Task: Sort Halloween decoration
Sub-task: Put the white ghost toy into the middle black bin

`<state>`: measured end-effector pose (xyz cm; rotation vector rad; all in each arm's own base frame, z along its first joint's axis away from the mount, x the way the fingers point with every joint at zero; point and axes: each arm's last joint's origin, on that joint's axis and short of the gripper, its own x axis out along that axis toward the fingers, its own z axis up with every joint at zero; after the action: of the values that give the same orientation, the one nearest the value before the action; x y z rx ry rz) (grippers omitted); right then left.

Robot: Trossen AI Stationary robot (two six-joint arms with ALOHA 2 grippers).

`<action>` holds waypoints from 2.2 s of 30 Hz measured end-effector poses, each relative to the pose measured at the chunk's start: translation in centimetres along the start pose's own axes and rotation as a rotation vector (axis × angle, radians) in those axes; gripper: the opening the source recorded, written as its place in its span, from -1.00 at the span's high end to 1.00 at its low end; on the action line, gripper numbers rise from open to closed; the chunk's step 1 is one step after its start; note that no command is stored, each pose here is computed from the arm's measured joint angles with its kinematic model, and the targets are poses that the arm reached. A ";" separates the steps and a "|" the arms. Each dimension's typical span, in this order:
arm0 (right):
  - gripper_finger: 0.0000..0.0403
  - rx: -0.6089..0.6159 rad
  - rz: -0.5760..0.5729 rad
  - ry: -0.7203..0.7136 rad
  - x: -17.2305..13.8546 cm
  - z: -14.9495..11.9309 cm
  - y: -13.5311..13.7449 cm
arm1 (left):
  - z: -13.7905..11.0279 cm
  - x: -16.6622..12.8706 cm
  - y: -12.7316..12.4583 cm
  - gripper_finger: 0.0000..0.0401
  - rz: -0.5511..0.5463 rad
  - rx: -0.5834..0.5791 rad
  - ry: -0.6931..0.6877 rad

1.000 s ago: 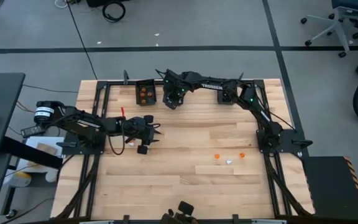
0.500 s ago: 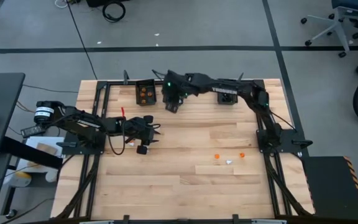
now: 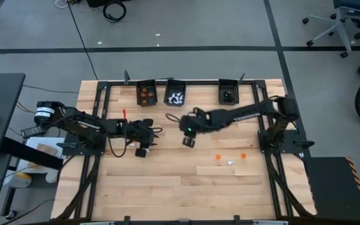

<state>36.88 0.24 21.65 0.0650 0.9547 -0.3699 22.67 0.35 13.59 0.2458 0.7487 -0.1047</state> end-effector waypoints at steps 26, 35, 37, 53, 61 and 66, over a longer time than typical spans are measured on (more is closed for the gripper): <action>0.29 0.041 -0.074 -0.399 2.1 -9.9 2.5 | 2.0 -1.4 -2.5 0.28 -0.087 0.073 0.326; 0.29 0.020 -0.083 -0.438 2.2 -9.2 1.8 | 1.4 -0.8 -2.7 0.28 -0.141 0.039 0.372; 0.29 0.019 -0.065 -0.434 2.3 -9.1 1.7 | 1.0 -0.2 -2.8 0.28 -0.152 0.042 0.405; 0.29 0.019 -0.026 -0.429 2.4 -9.0 1.5 | 0.4 1.0 -3.0 0.35 -0.150 0.068 0.430; 0.29 0.019 -0.026 -0.428 2.4 -9.0 1.5 | 0.3 1.1 -3.0 0.60 -0.139 0.061 0.429; 0.29 0.018 -0.026 -0.428 2.4 -9.0 1.5 | 0.3 1.1 -2.9 0.72 -0.135 0.061 0.430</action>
<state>31.60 2.95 14.31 -0.0106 0.5296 -0.3972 23.16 -2.59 12.52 0.2796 1.1916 -0.2071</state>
